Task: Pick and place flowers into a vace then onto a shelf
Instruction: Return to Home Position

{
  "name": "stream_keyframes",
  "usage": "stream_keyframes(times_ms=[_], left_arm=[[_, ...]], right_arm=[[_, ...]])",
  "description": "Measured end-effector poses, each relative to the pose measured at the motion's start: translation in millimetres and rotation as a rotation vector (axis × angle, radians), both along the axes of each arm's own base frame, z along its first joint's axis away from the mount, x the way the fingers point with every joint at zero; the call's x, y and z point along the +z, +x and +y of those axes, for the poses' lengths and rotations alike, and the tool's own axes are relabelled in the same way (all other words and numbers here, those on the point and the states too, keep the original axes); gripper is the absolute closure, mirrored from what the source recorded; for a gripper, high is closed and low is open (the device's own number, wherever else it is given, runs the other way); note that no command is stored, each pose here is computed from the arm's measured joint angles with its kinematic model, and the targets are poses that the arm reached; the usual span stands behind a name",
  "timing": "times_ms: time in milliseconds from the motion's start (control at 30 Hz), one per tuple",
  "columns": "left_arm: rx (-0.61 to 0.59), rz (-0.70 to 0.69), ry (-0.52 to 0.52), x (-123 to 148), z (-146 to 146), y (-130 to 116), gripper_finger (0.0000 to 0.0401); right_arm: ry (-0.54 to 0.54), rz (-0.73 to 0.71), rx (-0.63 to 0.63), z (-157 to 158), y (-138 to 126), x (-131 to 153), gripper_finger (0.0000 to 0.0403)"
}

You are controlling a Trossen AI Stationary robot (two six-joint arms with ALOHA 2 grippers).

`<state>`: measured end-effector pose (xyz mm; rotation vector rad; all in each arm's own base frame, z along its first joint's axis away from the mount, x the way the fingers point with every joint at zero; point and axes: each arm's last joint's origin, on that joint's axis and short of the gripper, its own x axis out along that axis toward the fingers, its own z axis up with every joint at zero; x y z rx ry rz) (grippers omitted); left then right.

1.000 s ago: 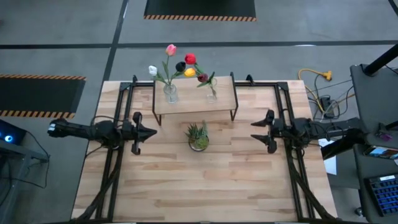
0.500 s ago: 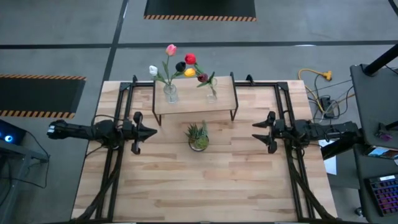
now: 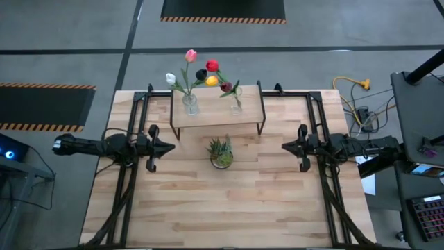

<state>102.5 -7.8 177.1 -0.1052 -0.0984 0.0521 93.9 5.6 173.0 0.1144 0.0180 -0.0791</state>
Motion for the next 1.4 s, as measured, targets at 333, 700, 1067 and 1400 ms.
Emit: stream_keyframes(times_ms=[333,700,1067,1400], left_arm=[[0.001,0.01,0.003,-0.8,-0.1,0.7,0.0401],[0.003,0.027,0.005,-2.2,-0.2,1.9,0.0401],[0.002,0.027,0.005,-2.2,-0.2,1.9,0.0401],[0.0,0.027,0.006,-2.2,-0.2,1.9,0.0401]], right_arm=[[-0.017,0.002,-0.003,-0.1,0.1,0.0,0.0394],[0.063,-0.003,-0.006,-0.1,0.6,-0.1,0.0394],[0.057,0.01,-0.008,-0.1,1.0,-1.2,0.0394],[0.056,0.011,-0.007,-0.1,1.1,-1.2,0.0394]])
